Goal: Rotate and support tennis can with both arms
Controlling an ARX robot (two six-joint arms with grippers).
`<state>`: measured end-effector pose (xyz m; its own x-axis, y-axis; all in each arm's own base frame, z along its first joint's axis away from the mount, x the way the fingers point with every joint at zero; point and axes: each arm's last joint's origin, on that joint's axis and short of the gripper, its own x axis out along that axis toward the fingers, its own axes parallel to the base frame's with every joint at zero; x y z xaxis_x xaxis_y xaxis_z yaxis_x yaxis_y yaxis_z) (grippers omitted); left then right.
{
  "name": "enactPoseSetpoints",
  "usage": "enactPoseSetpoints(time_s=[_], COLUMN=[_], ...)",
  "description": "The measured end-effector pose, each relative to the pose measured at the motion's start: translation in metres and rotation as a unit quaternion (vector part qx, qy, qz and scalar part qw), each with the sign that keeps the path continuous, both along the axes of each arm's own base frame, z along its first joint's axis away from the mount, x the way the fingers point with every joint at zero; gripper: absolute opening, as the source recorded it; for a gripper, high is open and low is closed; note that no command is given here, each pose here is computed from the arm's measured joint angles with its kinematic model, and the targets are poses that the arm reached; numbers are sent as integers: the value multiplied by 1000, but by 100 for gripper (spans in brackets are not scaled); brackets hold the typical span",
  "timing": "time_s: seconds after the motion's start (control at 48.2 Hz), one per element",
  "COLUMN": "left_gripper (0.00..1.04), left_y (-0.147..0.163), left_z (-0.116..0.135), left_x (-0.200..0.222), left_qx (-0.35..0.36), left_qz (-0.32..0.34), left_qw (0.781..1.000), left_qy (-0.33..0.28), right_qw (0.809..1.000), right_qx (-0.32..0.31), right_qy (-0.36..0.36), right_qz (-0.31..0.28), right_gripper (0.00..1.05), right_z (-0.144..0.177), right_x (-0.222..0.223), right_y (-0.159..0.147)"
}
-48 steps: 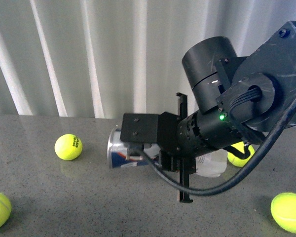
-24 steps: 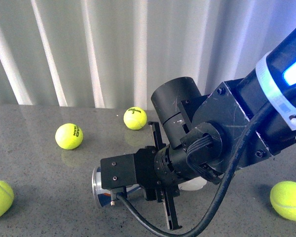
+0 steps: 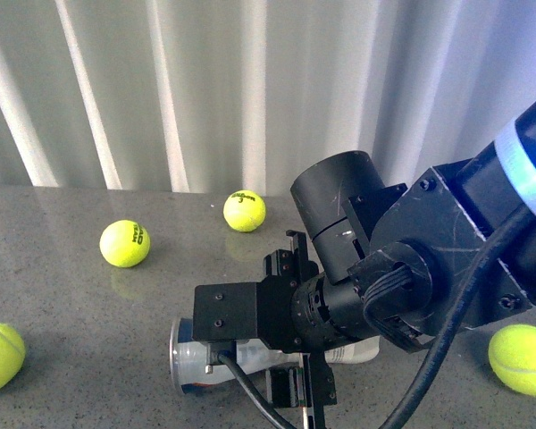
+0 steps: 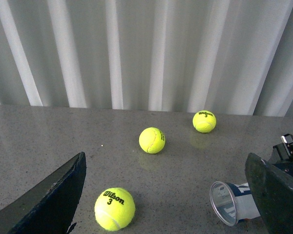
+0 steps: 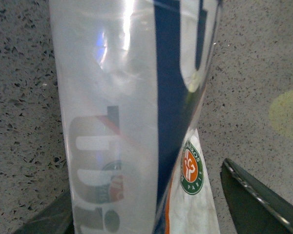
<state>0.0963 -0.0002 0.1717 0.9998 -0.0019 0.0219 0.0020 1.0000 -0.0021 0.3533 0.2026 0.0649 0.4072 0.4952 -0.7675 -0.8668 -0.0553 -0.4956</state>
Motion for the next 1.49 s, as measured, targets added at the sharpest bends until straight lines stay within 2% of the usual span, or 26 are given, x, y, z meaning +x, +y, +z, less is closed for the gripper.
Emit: enactPoseSetpoints(time_s=[0.166, 0.415, 0.602, 0.685, 0.727, 0.747, 0.789, 0.83, 0.913, 1.017, 1.038, 1.059, 1.121, 1.142, 1.183, 1.225, 1.308, 1.37, 1.495], left_gripper=[98, 98, 98, 98, 98, 98, 98, 98, 98, 98, 98, 98, 98, 98, 98, 98, 98, 98, 98], left_y=[0, 0, 0, 0, 0, 0, 0, 0, 0, 0, 0, 0, 0, 0, 0, 0, 0, 0, 0], left_z=[0, 0, 0, 0, 0, 0, 0, 0, 0, 0, 0, 0, 0, 0, 0, 0, 0, 0, 0], left_x=[0, 0, 0, 0, 0, 0, 0, 0, 0, 0, 0, 0, 0, 0, 0, 0, 0, 0, 0], left_qx=[0, 0, 0, 0, 0, 0, 0, 0, 0, 0, 0, 0, 0, 0, 0, 0, 0, 0, 0], left_qz=[0, 0, 0, 0, 0, 0, 0, 0, 0, 0, 0, 0, -1, 0, 2, 2, 0, 0, 0], left_qw=[1000, 1000, 1000, 1000, 1000, 1000, 1000, 1000, 1000, 1000, 1000, 1000, 1000, 1000, 1000, 1000, 1000, 1000, 1000], left_qy=[0, 0, 0, 0, 0, 0, 0, 0, 0, 0, 0, 0, 0, 0, 0, 0, 0, 0, 0], right_qw=[999, 996, 980, 958, 935, 932, 905, 888, 861, 845, 827, 818, 759, 733, 702, 685, 669, 665, 669], right_qx=[31, 80, 161, 218, 248, 250, 275, 291, 319, 330, 349, 359, 412, 435, 467, 489, 510, 512, 504], right_qy=[-8, 13, 37, 45, 38, 34, 38, 42, 58, 68, 27, 8, -91, -123, -155, -170, -184, -188, -179], right_qz=[-7, -32, -107, -180, -249, -262, -323, -354, -392, -415, -439, -449, -496, -508, -514, -512, -508, -511, -515], right_gripper=[99, 98, 98, 98, 98, 98, 98, 98, 98, 97, 93, 92, 81, 76, 67, 60, 47, 39, 17], right_z=[19, 41, 76, 96, 107, 110, 117, 121, 124, 121, 116, 115, 107, 105, 105, 108, 114, 115, 106], right_x=[-6, -19, -23, -25, -26, -26, -25, -25, -23, -23, -23, -24, -34, -42, -55, -65, -81, -92, -115], right_y=[1, -1, -7, -16, -24, -26, -33, -37, -42, -44, -44, -45, -55, -63, -80, -93, -113, -125, -144])
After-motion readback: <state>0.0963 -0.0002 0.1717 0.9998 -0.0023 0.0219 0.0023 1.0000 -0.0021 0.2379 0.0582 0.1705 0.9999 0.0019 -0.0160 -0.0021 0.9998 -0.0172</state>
